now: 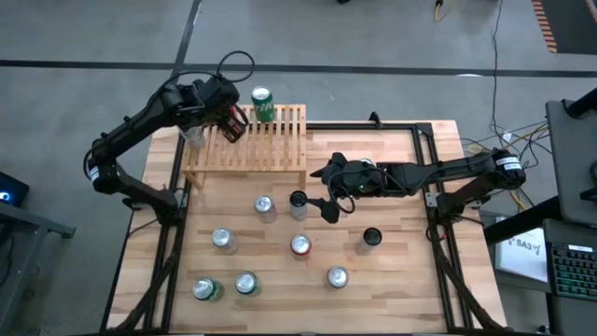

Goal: Place canned beverage on shelf
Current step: Put the middle orange soda can on the shelf

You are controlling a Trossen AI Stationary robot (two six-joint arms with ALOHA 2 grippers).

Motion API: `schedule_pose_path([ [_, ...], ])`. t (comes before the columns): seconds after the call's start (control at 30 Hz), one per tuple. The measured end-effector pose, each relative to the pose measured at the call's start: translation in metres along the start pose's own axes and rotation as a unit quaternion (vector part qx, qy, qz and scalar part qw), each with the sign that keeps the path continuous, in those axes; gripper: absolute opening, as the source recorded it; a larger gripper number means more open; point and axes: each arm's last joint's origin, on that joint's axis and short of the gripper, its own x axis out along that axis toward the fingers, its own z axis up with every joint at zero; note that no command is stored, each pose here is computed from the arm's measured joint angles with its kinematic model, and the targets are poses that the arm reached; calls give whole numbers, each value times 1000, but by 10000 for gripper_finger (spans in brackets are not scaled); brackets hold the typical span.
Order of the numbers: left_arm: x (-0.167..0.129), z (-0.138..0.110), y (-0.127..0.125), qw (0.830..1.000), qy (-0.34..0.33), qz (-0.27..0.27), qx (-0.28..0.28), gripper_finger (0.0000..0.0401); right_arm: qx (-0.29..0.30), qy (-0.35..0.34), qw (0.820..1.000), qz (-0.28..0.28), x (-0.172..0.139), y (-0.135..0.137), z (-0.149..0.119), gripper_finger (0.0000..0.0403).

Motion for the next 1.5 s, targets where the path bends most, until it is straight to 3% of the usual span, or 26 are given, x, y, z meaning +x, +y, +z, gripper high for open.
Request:
schedule_pose_path([
  [0.33, -8, -11, -29, 997, 16, -30, 73, 0, -1, 3, 1000, 0, 0, 0, -1, 364],
  [0.6, 0, -18, -30, 994, 46, -24, 98, 0, -1, 4, 1000, -1, 0, 0, -1, 364],
  [0.7, 5, -24, -31, 978, 64, -28, 195, 0, 0, 7, 1000, -1, 0, 0, -1, 364],
  [0.8, 12, -34, -35, 948, 76, -68, 302, 0, 0, 10, 1000, -1, 0, 0, -2, 364],
  [0.9, 14, -42, -37, 927, 66, -118, 350, 0, 0, 10, 1000, -2, 0, 0, -2, 364],
  [1.07, 13, -47, -32, 929, 52, -111, 348, 0, -5, 11, 1000, -2, 0, 0, -2, 364],
  [1.33, 19, -45, -23, 949, 14, -59, 311, 0, -10, 10, 1000, -2, 0, 0, -2, 364],
  [1.5, 29, -41, -18, 953, 25, -51, 296, 0, -10, 10, 1000, -2, 0, 0, -2, 364],
])
